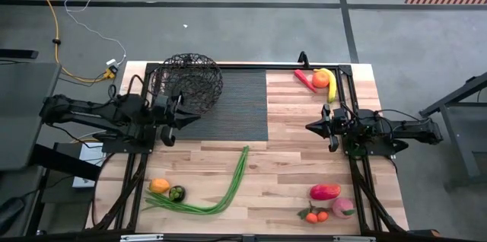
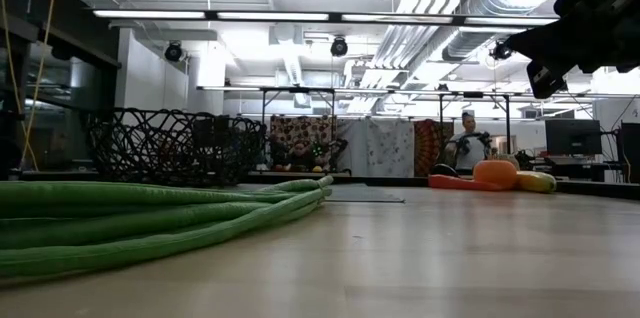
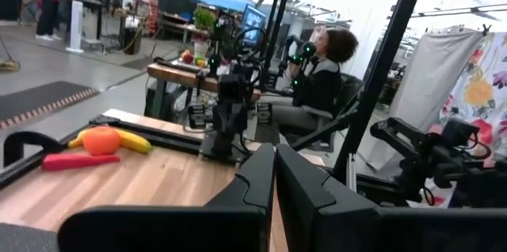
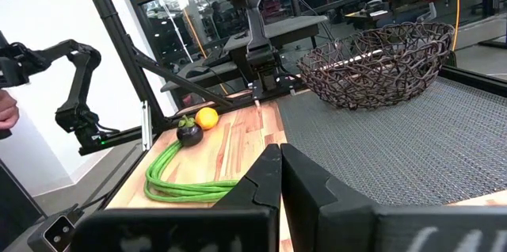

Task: Build produce basket
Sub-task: Put the red mango into the black basket

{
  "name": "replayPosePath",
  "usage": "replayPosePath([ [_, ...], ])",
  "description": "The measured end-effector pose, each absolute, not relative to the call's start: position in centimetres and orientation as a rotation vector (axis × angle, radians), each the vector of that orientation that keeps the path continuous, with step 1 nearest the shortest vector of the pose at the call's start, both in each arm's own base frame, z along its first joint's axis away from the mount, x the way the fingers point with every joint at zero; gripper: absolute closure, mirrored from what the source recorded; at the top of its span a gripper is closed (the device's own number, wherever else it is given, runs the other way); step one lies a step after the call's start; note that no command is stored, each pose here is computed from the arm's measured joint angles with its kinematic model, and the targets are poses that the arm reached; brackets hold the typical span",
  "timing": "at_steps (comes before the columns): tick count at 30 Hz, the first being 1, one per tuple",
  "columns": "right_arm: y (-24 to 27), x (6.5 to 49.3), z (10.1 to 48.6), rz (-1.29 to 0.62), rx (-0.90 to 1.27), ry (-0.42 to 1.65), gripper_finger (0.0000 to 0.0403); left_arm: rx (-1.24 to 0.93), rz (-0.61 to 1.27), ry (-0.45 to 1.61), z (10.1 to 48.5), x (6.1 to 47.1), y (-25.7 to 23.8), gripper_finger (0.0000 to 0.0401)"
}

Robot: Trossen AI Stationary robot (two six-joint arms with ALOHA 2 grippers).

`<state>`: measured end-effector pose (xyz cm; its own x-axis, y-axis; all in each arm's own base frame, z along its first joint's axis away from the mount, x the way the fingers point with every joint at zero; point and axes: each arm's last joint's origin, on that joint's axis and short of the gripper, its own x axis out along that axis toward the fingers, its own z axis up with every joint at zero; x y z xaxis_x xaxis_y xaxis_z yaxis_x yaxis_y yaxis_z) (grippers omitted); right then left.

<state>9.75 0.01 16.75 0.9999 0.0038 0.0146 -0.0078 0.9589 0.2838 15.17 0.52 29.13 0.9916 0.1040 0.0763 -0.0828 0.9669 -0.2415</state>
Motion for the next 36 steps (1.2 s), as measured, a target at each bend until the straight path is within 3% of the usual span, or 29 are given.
replayPosePath([
  [22,0.0,9.7,16.9,0.009,0.300,-0.034,0.0403,-0.307,0.096,-0.088,29.1,15.3,0.5,0.0401],
  [29,-0.3,9.0,20.2,0.024,0.653,-0.400,0.0403,-0.317,0.094,-0.099,29.2,15.3,0.5,0.0401],
  [36,-0.7,8.0,23.0,-0.066,0.672,-0.623,0.0403,-0.317,0.087,-0.129,29.5,15.2,0.5,0.0401],
])
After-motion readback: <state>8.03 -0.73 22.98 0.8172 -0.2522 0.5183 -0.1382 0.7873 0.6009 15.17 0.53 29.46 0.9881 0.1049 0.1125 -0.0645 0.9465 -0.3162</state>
